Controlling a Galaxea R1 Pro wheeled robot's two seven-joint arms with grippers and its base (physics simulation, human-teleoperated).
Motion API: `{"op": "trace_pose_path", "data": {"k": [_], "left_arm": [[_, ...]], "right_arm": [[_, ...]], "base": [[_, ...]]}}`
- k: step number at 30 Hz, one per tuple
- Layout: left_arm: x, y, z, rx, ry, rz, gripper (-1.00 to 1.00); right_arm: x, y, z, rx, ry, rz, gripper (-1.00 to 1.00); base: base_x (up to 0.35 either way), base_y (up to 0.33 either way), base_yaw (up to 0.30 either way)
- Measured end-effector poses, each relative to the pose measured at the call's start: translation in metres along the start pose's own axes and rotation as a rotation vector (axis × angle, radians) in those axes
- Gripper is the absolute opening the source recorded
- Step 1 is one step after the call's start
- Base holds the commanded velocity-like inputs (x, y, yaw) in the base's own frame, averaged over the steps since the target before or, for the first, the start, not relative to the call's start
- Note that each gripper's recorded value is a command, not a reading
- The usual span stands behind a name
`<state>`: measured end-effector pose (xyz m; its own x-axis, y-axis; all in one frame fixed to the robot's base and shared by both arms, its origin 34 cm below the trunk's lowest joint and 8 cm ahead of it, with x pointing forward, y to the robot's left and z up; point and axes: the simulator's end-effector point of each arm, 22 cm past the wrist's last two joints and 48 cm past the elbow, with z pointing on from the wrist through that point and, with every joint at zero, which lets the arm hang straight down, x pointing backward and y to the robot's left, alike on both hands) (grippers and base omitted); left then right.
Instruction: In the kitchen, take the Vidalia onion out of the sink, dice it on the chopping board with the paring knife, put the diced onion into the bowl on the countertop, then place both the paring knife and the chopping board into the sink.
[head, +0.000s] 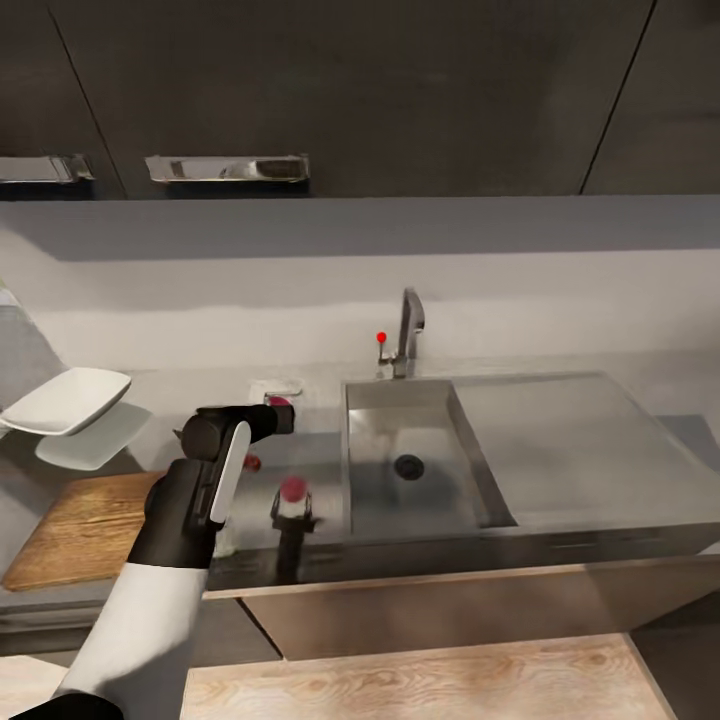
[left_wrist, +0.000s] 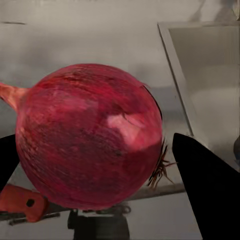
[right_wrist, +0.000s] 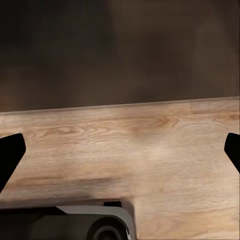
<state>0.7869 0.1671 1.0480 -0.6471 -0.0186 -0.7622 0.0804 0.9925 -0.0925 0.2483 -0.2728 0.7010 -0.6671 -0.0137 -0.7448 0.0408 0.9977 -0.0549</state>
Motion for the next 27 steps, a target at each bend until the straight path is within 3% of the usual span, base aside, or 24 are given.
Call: {"op": "trace_pose_path", "data": {"k": [27], "left_arm": [[-0.017,-0.002,-0.018,0.000,-0.035,0.005,-1.00]], "right_arm": [[-0.011,0.000,0.005,0.002,-0.038,0.003,1.00]], "base": [[-0.198,0.235,0.000]]}}
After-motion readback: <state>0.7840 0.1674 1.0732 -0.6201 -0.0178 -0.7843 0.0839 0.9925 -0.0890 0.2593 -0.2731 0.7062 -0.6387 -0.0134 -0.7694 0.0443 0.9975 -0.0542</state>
